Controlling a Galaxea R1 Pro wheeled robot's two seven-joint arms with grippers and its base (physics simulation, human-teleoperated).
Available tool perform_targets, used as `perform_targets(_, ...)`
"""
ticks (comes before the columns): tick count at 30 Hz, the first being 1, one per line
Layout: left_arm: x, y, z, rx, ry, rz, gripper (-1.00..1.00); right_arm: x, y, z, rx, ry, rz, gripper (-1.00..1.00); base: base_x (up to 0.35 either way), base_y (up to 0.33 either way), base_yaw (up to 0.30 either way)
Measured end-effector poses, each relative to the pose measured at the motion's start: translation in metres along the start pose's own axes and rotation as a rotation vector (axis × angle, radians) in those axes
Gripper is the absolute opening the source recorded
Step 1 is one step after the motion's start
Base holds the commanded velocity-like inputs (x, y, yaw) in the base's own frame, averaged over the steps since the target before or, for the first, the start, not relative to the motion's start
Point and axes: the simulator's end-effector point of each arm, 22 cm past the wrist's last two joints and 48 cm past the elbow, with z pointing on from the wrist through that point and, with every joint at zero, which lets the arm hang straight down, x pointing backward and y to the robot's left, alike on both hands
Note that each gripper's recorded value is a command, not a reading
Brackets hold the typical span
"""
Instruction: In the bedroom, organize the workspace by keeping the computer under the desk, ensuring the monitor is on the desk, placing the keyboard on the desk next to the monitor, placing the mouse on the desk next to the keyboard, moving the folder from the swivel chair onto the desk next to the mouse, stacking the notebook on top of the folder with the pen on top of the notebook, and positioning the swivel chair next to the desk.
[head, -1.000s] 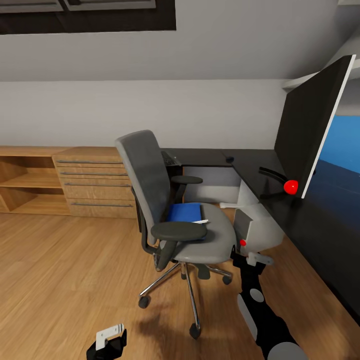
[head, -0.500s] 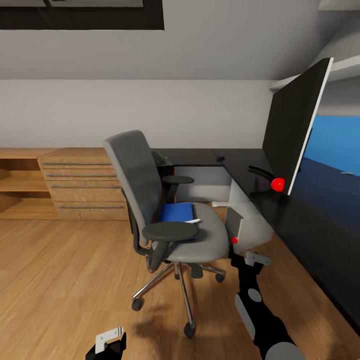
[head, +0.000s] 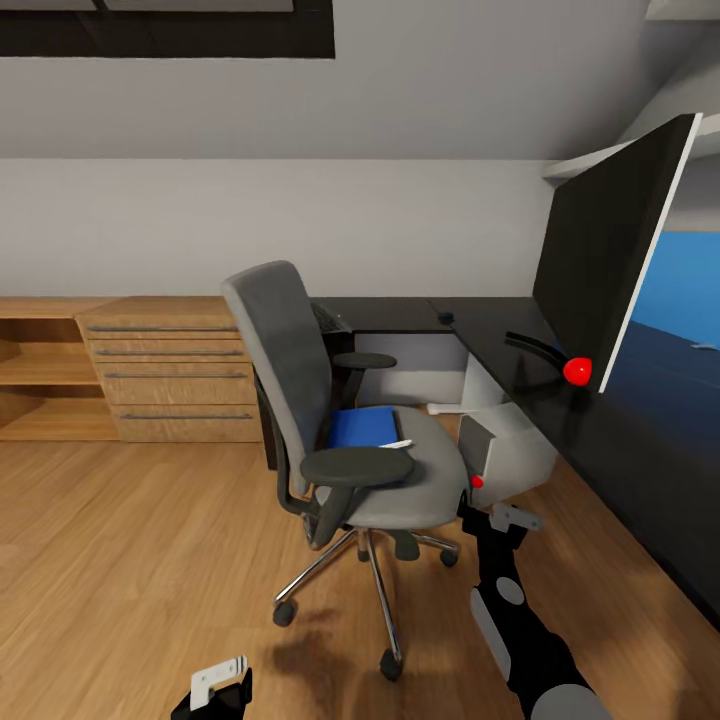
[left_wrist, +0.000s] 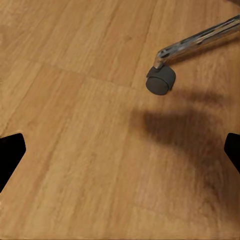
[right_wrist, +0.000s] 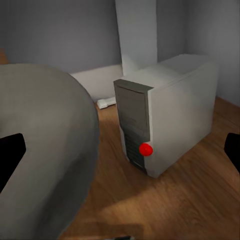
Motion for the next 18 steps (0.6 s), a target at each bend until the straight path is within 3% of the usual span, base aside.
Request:
perform_targets(8, 0.0068, 0.0004, -0.0008, 0.000, 0.014, 0.002, 1.00, -0.0010, -0.0009, 0.0003, 0.001, -0.002, -0.002, 1.00, 0.106, 0.001, 0.000)
perform_targets(18, 0.0070, 0.0000, -0.0008, 0.002, 0.015, 0.002, 1.00, -0.0010, -0.0012, 0.0005, 0.001, -0.002, -0.002, 1.00, 0.014, 0.000, -0.002)
